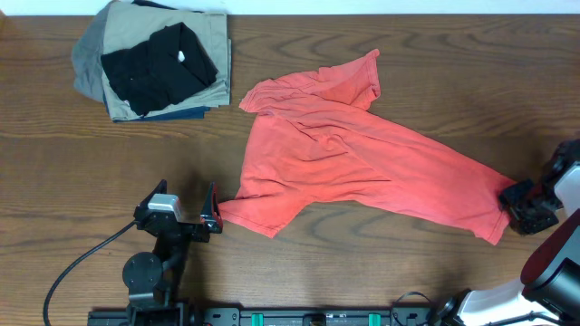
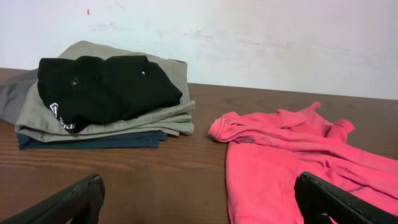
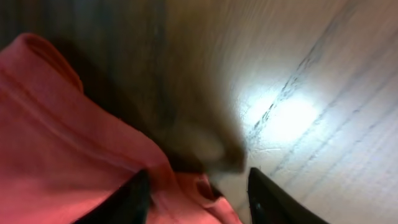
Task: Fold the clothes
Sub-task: 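Lower the right gripper onto the t-shirt's right hem and grasp it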
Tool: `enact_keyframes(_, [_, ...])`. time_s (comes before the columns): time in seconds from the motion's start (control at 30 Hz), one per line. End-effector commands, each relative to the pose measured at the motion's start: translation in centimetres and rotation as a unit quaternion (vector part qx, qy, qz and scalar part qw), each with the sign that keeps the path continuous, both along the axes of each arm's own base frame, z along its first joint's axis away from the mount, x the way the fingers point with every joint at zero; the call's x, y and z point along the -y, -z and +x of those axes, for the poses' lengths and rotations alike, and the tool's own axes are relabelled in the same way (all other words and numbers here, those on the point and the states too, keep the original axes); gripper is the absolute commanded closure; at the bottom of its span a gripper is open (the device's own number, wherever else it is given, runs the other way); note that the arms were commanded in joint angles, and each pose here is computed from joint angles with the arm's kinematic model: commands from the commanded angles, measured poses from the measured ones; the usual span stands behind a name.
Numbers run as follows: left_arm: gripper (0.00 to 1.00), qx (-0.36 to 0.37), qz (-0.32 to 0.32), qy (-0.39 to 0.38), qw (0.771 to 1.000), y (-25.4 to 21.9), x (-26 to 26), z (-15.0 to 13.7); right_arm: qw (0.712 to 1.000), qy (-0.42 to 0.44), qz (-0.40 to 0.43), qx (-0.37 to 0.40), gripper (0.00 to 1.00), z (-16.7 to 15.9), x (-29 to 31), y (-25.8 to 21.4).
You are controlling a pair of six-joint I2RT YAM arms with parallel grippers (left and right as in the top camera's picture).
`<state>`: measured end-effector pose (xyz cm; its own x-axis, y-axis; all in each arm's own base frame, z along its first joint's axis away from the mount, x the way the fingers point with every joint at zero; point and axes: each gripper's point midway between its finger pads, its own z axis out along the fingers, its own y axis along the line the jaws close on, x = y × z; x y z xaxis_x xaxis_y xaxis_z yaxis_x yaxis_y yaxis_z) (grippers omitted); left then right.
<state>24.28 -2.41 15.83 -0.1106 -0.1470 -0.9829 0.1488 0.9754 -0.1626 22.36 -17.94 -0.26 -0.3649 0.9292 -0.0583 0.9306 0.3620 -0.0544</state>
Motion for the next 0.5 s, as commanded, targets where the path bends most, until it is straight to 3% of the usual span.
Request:
enact_keyframes(0.0, [0.02, -0.023, 0.001, 0.012, 1.0, 1.6, 0.4, -0.1, 1.0, 0.003, 0.001, -0.018, 0.6, -1.1, -0.3, 0.8])
enact_keyframes(0.47, [0.02, -0.023, 0.001, 0.012, 1.0, 1.6, 0.4, -0.1, 1.0, 0.004, -0.005, -0.004, 0.84, 0.4, 0.7, -0.8])
